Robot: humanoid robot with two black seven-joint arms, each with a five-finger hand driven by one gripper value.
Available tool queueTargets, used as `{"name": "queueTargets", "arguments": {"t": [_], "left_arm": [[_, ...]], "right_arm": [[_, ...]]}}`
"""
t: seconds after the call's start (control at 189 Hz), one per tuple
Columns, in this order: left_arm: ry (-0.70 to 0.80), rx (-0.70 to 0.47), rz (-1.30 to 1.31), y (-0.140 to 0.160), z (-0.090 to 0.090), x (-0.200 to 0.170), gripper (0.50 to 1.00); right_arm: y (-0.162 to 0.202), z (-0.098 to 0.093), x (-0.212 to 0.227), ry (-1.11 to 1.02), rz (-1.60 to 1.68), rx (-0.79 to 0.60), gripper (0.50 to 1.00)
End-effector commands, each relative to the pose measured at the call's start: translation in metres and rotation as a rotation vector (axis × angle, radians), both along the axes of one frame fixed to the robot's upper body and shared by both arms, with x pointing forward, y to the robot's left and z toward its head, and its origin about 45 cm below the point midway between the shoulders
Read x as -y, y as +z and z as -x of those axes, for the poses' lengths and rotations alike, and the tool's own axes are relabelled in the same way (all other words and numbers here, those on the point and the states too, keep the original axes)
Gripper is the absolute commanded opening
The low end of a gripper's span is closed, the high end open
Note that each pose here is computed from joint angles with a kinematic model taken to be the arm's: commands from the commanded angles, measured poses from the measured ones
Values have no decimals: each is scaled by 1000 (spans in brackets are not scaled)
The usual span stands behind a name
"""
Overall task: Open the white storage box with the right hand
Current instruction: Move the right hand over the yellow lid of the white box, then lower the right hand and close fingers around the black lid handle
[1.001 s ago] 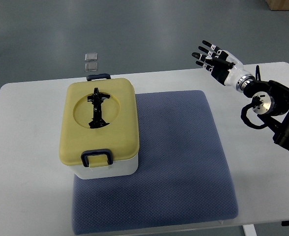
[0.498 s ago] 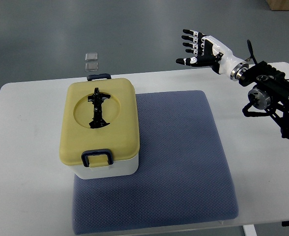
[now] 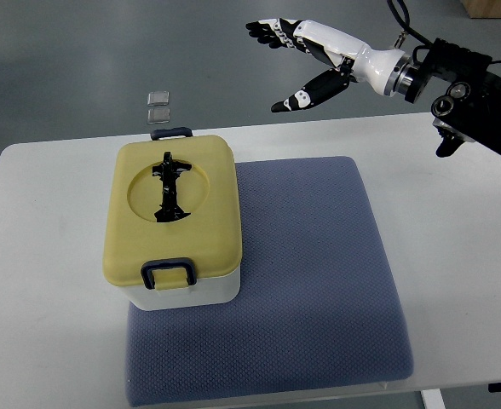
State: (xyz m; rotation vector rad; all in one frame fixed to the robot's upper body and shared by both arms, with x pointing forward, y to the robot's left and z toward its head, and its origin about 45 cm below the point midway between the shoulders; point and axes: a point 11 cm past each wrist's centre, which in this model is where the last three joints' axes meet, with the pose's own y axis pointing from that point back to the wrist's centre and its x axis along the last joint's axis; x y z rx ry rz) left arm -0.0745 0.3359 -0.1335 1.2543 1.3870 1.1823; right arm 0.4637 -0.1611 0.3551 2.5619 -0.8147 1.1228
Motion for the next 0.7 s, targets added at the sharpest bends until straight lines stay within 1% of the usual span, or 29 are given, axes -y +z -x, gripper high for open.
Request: {"name": "queueTargets", "arguments": {"t": [0.0, 0.116, 0.249, 0.402, 0.556, 0.693], "left_arm": [[1, 0, 0, 0, 0, 0, 1000], [-1, 1, 0, 0, 0, 0, 1000], [1, -1, 0, 0, 1, 0, 1000], [-1, 0, 0, 0, 0, 0, 1000], [1, 0, 0, 0, 0, 0, 1000], [-1, 0, 0, 0, 0, 0, 1000]], "right_arm": [[17, 11, -23, 106, 92, 93, 944], [23, 24, -48, 215, 207, 139, 944], [28, 28, -64, 276, 345, 207, 944], [28, 40, -99, 397, 524, 322, 944], [33, 52, -128, 478, 614, 401, 944], [39, 60, -148, 532, 690, 499, 944]]}}
